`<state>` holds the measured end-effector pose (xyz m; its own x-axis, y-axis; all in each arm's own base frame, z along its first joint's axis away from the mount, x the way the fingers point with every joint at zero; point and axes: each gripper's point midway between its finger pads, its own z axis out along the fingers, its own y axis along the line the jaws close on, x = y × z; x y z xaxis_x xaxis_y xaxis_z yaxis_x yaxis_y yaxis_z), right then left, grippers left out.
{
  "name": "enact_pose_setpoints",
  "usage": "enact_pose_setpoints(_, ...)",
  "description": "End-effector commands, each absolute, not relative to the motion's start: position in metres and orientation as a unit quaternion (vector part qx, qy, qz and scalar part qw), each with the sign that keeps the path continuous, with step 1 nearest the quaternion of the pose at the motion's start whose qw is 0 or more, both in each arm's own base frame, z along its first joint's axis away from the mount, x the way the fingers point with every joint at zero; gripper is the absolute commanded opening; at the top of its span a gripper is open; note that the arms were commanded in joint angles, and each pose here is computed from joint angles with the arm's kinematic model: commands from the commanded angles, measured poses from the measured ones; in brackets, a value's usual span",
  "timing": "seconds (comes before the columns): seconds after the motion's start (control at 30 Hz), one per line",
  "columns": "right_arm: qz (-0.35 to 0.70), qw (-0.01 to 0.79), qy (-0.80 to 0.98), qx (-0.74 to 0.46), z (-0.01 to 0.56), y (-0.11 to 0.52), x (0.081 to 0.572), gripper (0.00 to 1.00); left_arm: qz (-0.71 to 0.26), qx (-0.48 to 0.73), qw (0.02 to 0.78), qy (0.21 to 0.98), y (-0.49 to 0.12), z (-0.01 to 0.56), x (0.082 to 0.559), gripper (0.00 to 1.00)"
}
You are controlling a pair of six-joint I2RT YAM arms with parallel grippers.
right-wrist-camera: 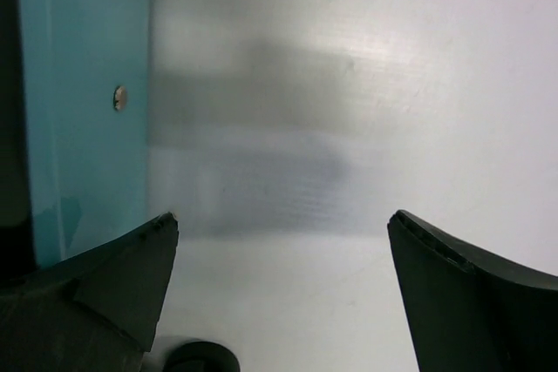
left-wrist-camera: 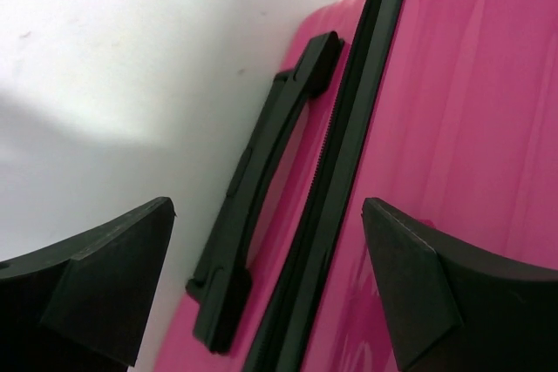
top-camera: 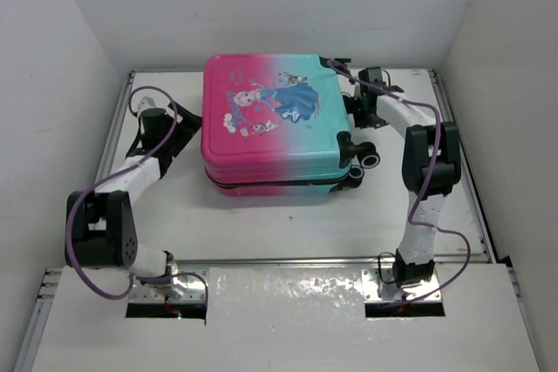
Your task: Pack the luggage
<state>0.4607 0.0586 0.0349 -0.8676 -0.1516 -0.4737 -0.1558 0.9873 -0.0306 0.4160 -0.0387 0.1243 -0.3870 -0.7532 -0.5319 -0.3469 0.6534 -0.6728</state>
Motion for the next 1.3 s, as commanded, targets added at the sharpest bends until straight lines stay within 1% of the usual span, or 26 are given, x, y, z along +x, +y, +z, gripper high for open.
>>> enact_pose_setpoints(0.0,0.071,0.345,0.923,-0.154,0.119,0.151,0.492,0.99,-0.322,-0.227,0.379,0.838,-0.136,0.124,0.369,0.90)
enact_pose_setpoints(0.07,0.004,0.348,0.936,-0.057,0.140,0.104,0.498,0.99,-0.289,-0.250,0.394,0.836,-0.122,0.120,0.367,0.91)
enact_pose_setpoints(0.1,-0.012,0.376,0.926,0.028,0.171,0.070,0.508,0.99,-0.268,-0.262,0.396,0.838,-0.112,0.119,0.363,0.93)
enact_pose_setpoints(0.17,-0.040,0.400,0.912,0.083,0.206,0.042,0.507,0.99,-0.221,-0.284,0.397,0.844,-0.093,0.111,0.358,0.96)
enact_pose_setpoints(0.2,-0.081,0.443,0.886,0.110,0.250,0.021,0.508,0.99,-0.215,-0.285,0.403,0.842,-0.089,0.116,0.359,0.98)
enact_pose_setpoints(0.3,-0.101,0.479,0.863,0.124,0.302,0.008,0.501,0.99,-0.185,-0.309,0.413,0.836,-0.068,0.116,0.364,0.99)
enact_pose_setpoints(0.4,-0.057,0.502,0.860,0.070,0.338,0.045,0.478,0.99,-0.185,-0.307,0.424,0.832,-0.063,0.120,0.372,0.99)
enact_pose_setpoints(0.47,-0.018,0.522,0.853,0.006,0.338,0.078,0.445,0.99,-0.185,-0.311,0.428,0.828,-0.061,0.123,0.376,0.98)
enact_pose_setpoints(0.5,0.005,0.504,0.863,-0.033,0.299,0.104,0.429,0.99,-0.186,-0.312,0.428,0.827,-0.060,0.122,0.376,0.97)
enact_pose_setpoints(0.53,0.049,0.524,0.849,-0.052,0.314,0.114,0.402,0.99,-0.184,-0.318,0.428,0.826,-0.057,0.122,0.377,0.97)
enact_pose_setpoints(0.57,0.072,0.523,0.847,-0.057,0.307,0.121,0.388,0.99,-0.184,-0.319,0.430,0.824,-0.055,0.122,0.378,0.96)
enact_pose_setpoints(0.6,0.091,0.487,0.865,-0.077,0.263,0.128,0.367,0.99,-0.181,-0.317,0.432,0.824,-0.051,0.121,0.378,0.95)
enact_pose_setpoints(0.63,0.127,0.521,0.839,-0.090,0.280,0.134,0.351,0.99,-0.196,-0.306,0.433,0.825,-0.055,0.123,0.381,0.95)
enact_pose_setpoints(0.67,0.170,0.513,0.833,-0.119,0.272,0.150,0.335,0.98,-0.218,-0.273,0.452,0.821,-0.061,0.130,0.394,0.94)
enact_pose_setpoints(0.7,0.190,0.491,0.838,-0.141,0.243,0.156,0.319,0.98,-0.240,-0.257,0.442,0.825,-0.066,0.131,0.398,0.93)
enact_pose_setpoints(0.73,0.213,0.498,0.825,-0.161,0.246,0.160,0.303,0.98,-0.254,-0.241,0.436,0.829,-0.071,0.131,0.404,0.93)
enact_pose_setpoints(0.8,0.230,0.473,0.832,-0.176,0.214,0.162,0.282,0.98,-0.274,-0.211,0.428,0.835,-0.081,0.123,0.419,0.91)
enact_pose_setpoints(0.9,0.245,0.469,0.826,-0.194,0.197,0.161,0.260,0.98,-0.332,-0.179,0.400,0.835,-0.102,0.113,0.432,0.84)
enact_pose_setpoints(0.93,0.248,0.465,0.827,-0.197,0.195,0.161,0.256,0.98,-0.327,-0.184,0.378,0.846,-0.104,0.095,0.434,0.78)
enact_pose_setpoints(1.0,0.245,0.463,0.829,-0.196,0.197,0.157,0.248,0.98,-0.327,-0.167,0.378,0.850,-0.104,0.096,0.444,0.73)
enact_pose_setpoints(1.03,0.247,0.465,0.828,-0.193,0.199,0.157,0.247,0.98,-0.322,-0.173,0.365,0.856,-0.104,0.087,0.444,0.65)
enact_pose_setpoints(1.1,0.252,0.470,0.824,-0.189,0.202,0.157,0.244,0.98,-0.290,-0.191,0.352,0.869,-0.094,0.070,0.440,0.57)
enact_pose_setpoints(1.13,0.253,0.470,0.825,-0.186,0.201,0.156,0.244,0.98,-0.271,-0.201,0.349,0.874,-0.088,0.061,0.437,0.46)
enact_pose_setpoints(1.2,0.250,0.462,0.831,-0.182,0.194,0.156,0.245,0.98,-0.256,-0.205,0.354,0.876,-0.083,0.054,0.436,0.46)
enact_pose_setpoints(1.23,0.250,0.458,0.834,-0.180,0.190,0.157,0.247,0.98,-0.253,-0.206,0.344,0.881,-0.083,0.045,0.432,0.34)
enact_pose_setpoints(1.27,0.249,0.454,0.837,-0.179,0.184,0.157,0.248,0.98,-0.250,-0.203,0.337,0.885,-0.083,0.040,0.430,0.28)
